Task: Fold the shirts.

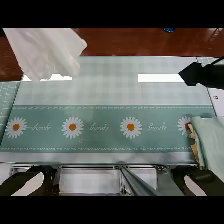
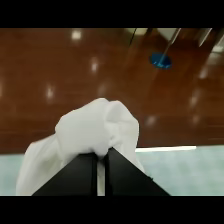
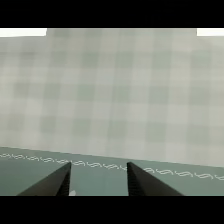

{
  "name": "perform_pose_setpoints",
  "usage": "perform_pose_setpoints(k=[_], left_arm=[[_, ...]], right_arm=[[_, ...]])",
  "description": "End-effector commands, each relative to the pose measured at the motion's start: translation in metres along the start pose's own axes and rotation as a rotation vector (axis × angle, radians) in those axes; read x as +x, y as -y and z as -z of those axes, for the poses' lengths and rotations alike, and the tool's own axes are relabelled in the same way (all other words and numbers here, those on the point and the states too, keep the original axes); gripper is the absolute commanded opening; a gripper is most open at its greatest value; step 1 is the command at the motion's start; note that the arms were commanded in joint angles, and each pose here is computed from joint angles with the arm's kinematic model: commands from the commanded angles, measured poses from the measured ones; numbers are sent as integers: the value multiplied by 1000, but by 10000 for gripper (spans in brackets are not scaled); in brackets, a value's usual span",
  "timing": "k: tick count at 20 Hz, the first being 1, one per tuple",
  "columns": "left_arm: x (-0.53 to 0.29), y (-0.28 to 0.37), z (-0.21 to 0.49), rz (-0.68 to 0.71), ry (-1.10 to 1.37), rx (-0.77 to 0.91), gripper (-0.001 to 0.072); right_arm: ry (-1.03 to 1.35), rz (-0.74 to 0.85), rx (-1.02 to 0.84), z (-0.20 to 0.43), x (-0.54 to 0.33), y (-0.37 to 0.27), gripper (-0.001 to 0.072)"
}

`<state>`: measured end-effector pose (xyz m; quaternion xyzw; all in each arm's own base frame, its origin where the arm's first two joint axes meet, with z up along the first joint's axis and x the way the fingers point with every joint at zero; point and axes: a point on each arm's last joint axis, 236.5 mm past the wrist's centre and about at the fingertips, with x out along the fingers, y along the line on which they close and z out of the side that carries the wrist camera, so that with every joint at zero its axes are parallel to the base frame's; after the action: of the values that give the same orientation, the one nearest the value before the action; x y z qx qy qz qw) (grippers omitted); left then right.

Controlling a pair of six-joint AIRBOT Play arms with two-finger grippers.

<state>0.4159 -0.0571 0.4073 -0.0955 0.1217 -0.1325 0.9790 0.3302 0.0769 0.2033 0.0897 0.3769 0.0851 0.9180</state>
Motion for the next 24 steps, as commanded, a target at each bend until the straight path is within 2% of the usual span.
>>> perform_pose_setpoints(k=[1,8,12,14,17,20,24], left_arm=[[-49,59,-53,173,140,0,27],[-66,132,7,409,-7,-7,28],[-65,170,95,537,-150,-110,27],[-60,179,146,558,-233,-143,27],[-45,182,234,554,-404,-209,28],[-19,156,328,450,-564,-258,28],[-13,122,439,337,-791,-273,29]], right_arm=[[81,-19,-6,-2,-42,-6,408],[99,-17,-11,6,-67,-6,408],[99,-14,-8,7,-66,-5,408],[100,3,2,6,-66,-1,408],[94,29,9,7,-66,5,408],[49,43,9,20,-52,10,408],[-111,21,54,77,-3,15,408]])
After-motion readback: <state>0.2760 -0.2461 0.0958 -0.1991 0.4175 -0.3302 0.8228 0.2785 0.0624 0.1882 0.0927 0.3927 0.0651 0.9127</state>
